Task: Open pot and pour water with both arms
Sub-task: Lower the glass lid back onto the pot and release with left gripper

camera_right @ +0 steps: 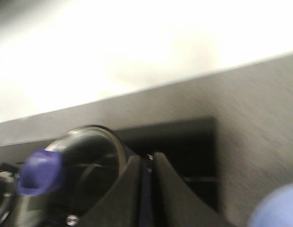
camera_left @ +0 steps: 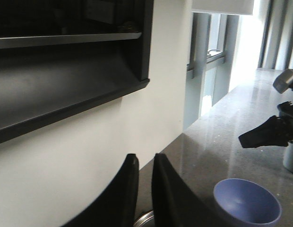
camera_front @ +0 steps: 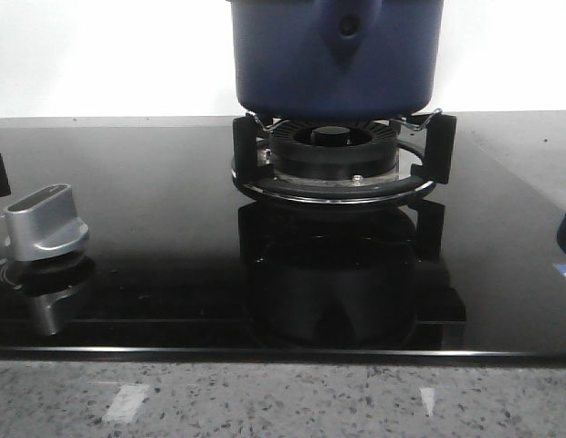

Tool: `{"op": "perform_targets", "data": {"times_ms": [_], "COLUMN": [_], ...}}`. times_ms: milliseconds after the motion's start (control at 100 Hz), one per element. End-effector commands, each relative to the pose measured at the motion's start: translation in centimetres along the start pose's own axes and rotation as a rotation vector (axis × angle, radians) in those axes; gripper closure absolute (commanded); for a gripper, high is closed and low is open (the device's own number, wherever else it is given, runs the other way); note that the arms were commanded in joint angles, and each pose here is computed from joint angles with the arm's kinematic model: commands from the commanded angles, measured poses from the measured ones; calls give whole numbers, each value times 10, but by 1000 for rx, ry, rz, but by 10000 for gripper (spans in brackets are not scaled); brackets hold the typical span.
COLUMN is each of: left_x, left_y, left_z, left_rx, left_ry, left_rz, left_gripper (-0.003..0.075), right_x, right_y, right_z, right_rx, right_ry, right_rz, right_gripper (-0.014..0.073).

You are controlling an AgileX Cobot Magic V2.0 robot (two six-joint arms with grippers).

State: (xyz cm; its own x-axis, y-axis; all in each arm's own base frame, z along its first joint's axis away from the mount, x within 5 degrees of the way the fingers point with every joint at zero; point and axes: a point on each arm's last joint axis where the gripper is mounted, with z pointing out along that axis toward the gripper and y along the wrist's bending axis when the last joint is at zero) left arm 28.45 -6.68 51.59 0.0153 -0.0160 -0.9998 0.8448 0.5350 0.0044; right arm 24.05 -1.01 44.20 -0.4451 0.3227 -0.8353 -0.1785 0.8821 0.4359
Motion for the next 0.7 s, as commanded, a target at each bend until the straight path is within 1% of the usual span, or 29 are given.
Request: {"op": "perform_targets", "data": {"times_ms": [0, 100, 130, 150, 160, 170, 180, 190, 200, 220, 250, 290, 300, 310, 320, 330, 370, 400, 410, 420, 430, 450, 510, 540, 580, 630, 690], "left_x": [-30, -36, -37, -36, -38, -36, -37, -34, -36, -33, -32, -24, -25, -20, -20, -15, -8, 6, 7, 14, 12, 25, 49, 68, 84, 113, 135], "left_y": [-16, -20, -27, -26, -30, -29, -34, -32, -37, -37, -47, -52, -58, -56, -62, -61, -71, -72, -77, -76, -79, -80, -91, -94, -102, -110, -121], "left_z": [-26, -44, -50, -53, -56, -57, -59, -61, -64, -67, -74, -82, -85, -87, -90, -91, -100, -104, -106, -107, -108, -111, -117, -118, -121, -123, -128], "left_rx": [-89, -251, -284, -329, -342, -365, -366, -399, -411, -445, -487, -553, -564, -589, -599, -611, -672, -719, -725, -733, -737, -768, -790, -792, -777, -757, -734], "left_ry": [-79, -101, -110, -120, -125, -129, -131, -139, -147, -152, -168, -177, -184, -182, -189, -183, -198, -191, -198, -186, -198, -185, -165, -138, -119, -72, -56], "left_rz": [16, 55, 69, 71, 84, 80, 88, 87, 97, 101, 136, 156, 176, 171, 187, 175, 199, 187, 191, 180, 186, 171, 153, 127, 114, 89, 71], "left_gripper": [741, 741, 741, 741, 741, 741, 741, 741, 741, 741, 741, 741, 741, 741, 741, 741, 741, 741, 741, 741, 741, 741, 741, 741, 741, 741, 741], "right_x": [-12, -5, -3, 0, 2, 3, 5, 6, 6, 11, 15, 24, 27, 28, 30, 33, 42, 49, 50, 54, 56, 61, 79, 88, 101, 116, 134], "right_y": [24, 39, 41, 44, 45, 46, 47, 47, 48, 50, 52, 53, 52, 53, 54, 52, 50, 48, 48, 46, 46, 44, 36, 33, 30, 26, 22], "right_z": [-8, -5, -5, -5, -5, -7, -6, -6, -8, -10, -13, -19, -18, -22, -23, -22, -29, -33, -36, -35, -39, -42, -48, -51, -57, -65, -76], "right_rx": [-93, -128, -123, -126, -123, -123, -119, -117, -110, -109, -98, -83, -74, -73, -66, -60, -39, -26, -19, -15, -13, -5, 15, 17, 18, 15, 11], "right_ry": [-146, -195, -221, -226, -233, -242, -248, -253, -270, -277, -305, -329, -332, -343, -354, -350, -375, -385, -398, -390, -399, -404, -397, -394, -389, -388, -406], "right_rz": [-71, -161, -188, -213, -227, -238, -251, -259, -267, -294, -346, -399, -415, -425, -439, -442, -460, -463, -462, -461, -460, -457, -452, -451, -450, -451, -454], "right_gripper": [649, 649, 649, 649, 649, 649, 649, 649, 649, 649, 649, 649, 649, 649, 649, 649, 649, 649, 649, 649, 649, 650, 650, 650, 650, 650, 650]}}
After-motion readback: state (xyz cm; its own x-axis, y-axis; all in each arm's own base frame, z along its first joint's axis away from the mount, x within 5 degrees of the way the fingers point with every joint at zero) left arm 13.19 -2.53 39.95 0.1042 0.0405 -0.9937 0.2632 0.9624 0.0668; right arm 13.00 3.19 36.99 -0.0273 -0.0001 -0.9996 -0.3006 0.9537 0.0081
